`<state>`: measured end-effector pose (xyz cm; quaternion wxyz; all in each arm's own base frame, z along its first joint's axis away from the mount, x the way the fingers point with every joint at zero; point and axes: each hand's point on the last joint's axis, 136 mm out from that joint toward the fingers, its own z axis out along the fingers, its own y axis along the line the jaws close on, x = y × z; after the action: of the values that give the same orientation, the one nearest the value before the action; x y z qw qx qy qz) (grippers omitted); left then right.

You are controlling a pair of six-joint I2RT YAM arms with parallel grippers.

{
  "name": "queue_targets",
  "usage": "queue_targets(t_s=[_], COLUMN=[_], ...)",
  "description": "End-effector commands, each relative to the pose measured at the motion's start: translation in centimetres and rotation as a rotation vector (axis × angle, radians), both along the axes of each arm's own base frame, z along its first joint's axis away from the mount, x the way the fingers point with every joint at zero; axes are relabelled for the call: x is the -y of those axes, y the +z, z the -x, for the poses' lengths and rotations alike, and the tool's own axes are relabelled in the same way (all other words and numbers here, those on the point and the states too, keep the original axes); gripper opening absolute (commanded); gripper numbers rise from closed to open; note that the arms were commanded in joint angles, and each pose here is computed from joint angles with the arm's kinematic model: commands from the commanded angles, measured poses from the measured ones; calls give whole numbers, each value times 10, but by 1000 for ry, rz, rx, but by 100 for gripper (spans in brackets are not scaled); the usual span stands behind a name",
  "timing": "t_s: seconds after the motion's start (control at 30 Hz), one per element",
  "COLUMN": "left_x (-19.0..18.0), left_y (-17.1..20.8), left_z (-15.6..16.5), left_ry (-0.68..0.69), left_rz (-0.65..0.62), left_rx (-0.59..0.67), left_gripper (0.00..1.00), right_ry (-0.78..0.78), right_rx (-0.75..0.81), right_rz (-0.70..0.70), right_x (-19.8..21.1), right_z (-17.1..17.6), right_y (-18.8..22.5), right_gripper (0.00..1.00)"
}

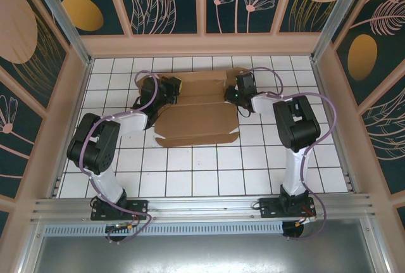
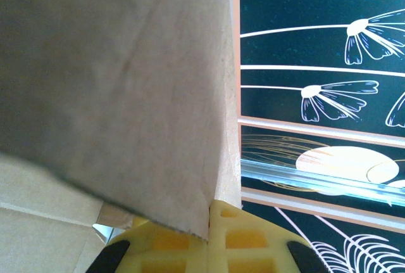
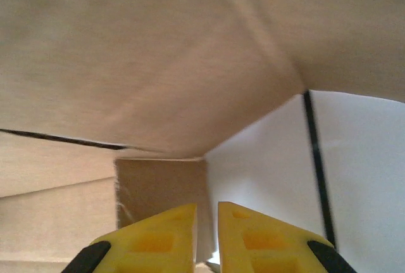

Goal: Fold the paper box

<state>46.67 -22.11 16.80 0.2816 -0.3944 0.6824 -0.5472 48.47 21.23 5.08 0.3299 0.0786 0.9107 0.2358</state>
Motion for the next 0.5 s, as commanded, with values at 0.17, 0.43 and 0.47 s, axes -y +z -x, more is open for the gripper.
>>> queue_targets(t_s=[0.17, 0.43, 0.47], left_x=[1, 1, 1], left_y=[-10, -7, -7], left_z=[1, 4, 5], left_ry=[-18, -23, -25], left_rz=[-10, -5, -5], left_rx=[-28, -25, -26], left_gripper=[0, 0, 0], right_ry=[62, 59, 58], right_rx=[-25, -108, -109], right_rz=[38, 115, 122], right_x=[-17, -13, -12], right_z=[-3, 2, 3], right_y=[-19, -55, -56], right_gripper=[20, 19, 19])
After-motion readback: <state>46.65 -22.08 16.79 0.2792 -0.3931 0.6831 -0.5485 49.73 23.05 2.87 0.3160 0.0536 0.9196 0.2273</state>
